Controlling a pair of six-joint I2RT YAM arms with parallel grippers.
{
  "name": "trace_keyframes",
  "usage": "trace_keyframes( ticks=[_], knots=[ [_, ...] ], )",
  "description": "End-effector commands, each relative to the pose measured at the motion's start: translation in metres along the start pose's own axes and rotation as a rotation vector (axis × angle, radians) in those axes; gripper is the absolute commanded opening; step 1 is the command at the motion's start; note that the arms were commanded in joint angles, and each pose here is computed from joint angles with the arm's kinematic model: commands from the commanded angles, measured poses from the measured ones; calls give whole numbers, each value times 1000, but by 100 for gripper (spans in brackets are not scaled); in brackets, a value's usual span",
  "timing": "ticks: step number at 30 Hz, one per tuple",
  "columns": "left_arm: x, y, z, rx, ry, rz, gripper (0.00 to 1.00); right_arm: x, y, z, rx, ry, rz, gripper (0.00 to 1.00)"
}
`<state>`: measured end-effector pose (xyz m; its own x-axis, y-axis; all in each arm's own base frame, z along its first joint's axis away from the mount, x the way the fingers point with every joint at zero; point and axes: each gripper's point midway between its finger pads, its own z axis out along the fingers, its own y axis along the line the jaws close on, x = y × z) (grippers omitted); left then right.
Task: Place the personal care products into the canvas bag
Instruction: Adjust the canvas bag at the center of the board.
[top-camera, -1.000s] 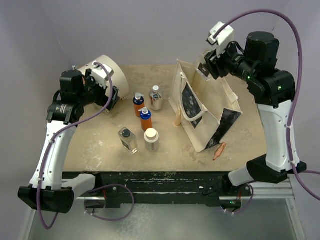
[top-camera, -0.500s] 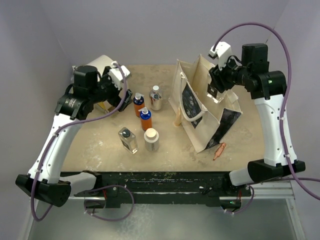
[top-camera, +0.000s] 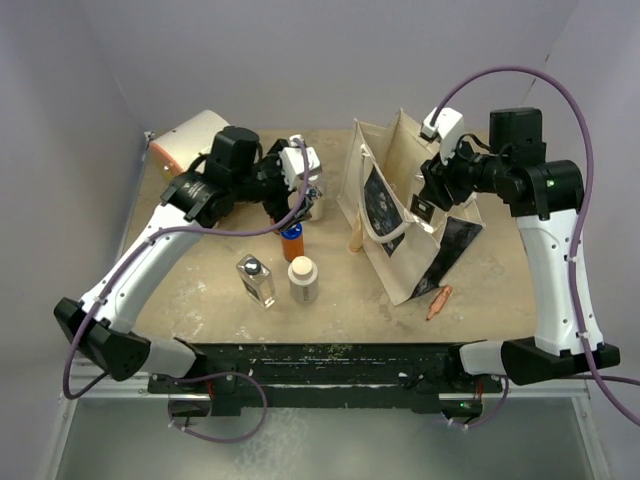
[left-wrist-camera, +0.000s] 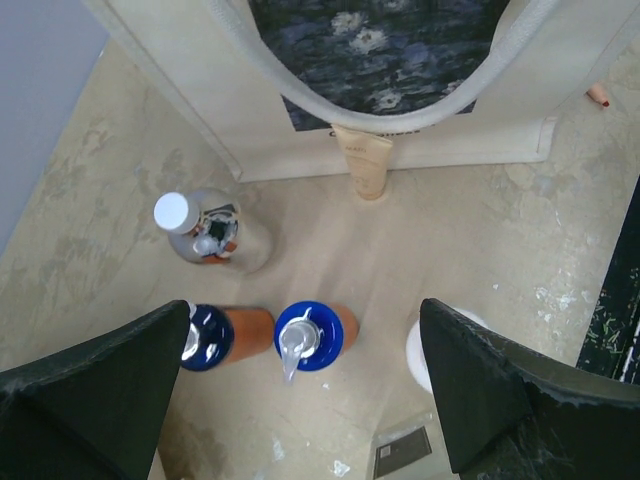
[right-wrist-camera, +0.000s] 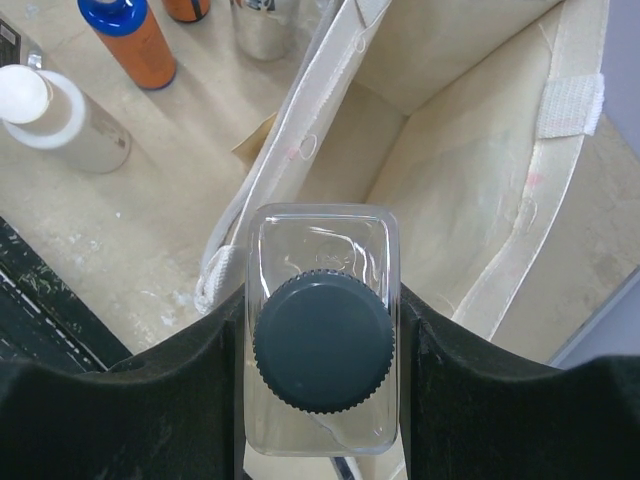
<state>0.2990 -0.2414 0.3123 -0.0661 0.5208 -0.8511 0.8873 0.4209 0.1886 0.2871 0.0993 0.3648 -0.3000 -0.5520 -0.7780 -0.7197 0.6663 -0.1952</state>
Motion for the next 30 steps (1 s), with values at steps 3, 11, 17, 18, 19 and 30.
trace_keyframes(
  ticks=[3,11,17,18,19,30],
  knots=[
    [-40,3,36,23,-97,25,99,-23,-4,-8,27,-133,-60,0],
    [-74,17,98,2,-203,-123,97,-17,3,-6,-23,-158,-27,0],
    [-88,34,151,11,-252,-209,89,-9,8,-7,-41,-170,4,0],
    [-89,35,159,18,-254,-225,88,-7,9,-7,-43,-170,10,0],
    [-91,35,166,30,-256,-238,87,-6,10,-8,-45,-171,12,0],
    [-112,14,223,194,-281,-261,79,-8,38,-16,-167,-232,17,0]
  ],
)
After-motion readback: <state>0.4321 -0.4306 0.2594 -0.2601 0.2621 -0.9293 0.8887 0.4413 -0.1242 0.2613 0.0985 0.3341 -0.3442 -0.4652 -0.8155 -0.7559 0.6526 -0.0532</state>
